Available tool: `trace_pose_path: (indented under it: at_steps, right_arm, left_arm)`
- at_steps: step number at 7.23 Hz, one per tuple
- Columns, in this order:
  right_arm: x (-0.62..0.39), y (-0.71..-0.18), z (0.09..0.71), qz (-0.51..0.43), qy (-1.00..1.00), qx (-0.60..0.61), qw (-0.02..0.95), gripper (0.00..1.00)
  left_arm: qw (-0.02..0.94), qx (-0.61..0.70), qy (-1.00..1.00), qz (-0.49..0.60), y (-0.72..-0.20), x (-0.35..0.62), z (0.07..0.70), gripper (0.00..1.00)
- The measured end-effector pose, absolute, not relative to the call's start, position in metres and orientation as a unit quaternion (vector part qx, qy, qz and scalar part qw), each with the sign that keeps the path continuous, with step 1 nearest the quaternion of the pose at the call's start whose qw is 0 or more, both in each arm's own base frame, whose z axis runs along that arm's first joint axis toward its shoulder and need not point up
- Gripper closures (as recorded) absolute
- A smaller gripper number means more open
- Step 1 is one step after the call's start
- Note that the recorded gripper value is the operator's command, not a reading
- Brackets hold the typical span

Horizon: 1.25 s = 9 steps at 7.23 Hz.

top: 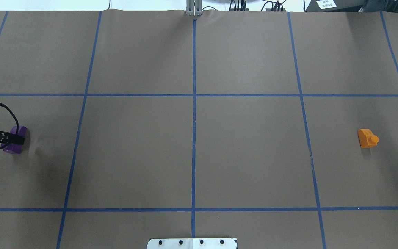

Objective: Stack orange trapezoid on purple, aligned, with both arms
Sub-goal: 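Lower the left gripper onto the purple block and close on it, then carry the purple block with the left gripper to the table center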

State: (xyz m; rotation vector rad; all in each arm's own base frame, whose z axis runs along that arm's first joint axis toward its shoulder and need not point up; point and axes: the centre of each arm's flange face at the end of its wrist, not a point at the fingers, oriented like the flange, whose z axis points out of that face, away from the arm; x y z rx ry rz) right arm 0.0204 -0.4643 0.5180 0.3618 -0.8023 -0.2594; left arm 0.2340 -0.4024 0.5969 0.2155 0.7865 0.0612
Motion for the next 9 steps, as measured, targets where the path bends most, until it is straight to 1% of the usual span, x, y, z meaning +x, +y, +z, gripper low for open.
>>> trace_pose_path:
  at_steps: [1, 2, 3, 5, 6, 8, 9]
  right_arm:
    - [0.02, -0.464, 0.518, -0.125, -0.387, 0.175, 0.897, 0.0]
    - [0.02, -0.464, 0.518, -0.125, -0.387, 0.175, 0.897, 0.0]
    - [0.02, -0.464, 0.518, -0.125, -0.387, 0.174, 0.897, 0.0]
    - [0.02, -0.464, 0.518, -0.125, -0.387, 0.174, 0.897, 0.0]
    - [0.02, -0.464, 0.518, -0.125, -0.387, 0.174, 0.897, 0.0]
    - [0.02, -0.464, 0.518, -0.125, -0.387, 0.174, 0.897, 0.0]
    - [0.02, -0.464, 0.52, -0.124, -0.387, 0.173, 0.897, 0.0]
  left_arm:
    - [0.918, 0.104, 0.382, 0.029, -0.402, 0.235, 0.597, 0.68]
    - [0.918, 0.103, 0.382, 0.029, -0.401, 0.235, 0.598, 0.91]
    - [0.918, 0.102, 0.382, 0.029, -0.401, 0.235, 0.598, 1.0]
    - [0.917, 0.104, 0.384, 0.029, -0.4, 0.234, 0.595, 1.0]
    - [0.914, 0.109, 0.391, 0.03, -0.4, 0.234, 0.583, 1.0]
    - [0.904, 0.112, 0.411, 0.026, -0.401, 0.238, 0.534, 1.0]
    - [0.9, 0.107, 0.423, 0.01, -0.408, 0.247, 0.496, 1.0]
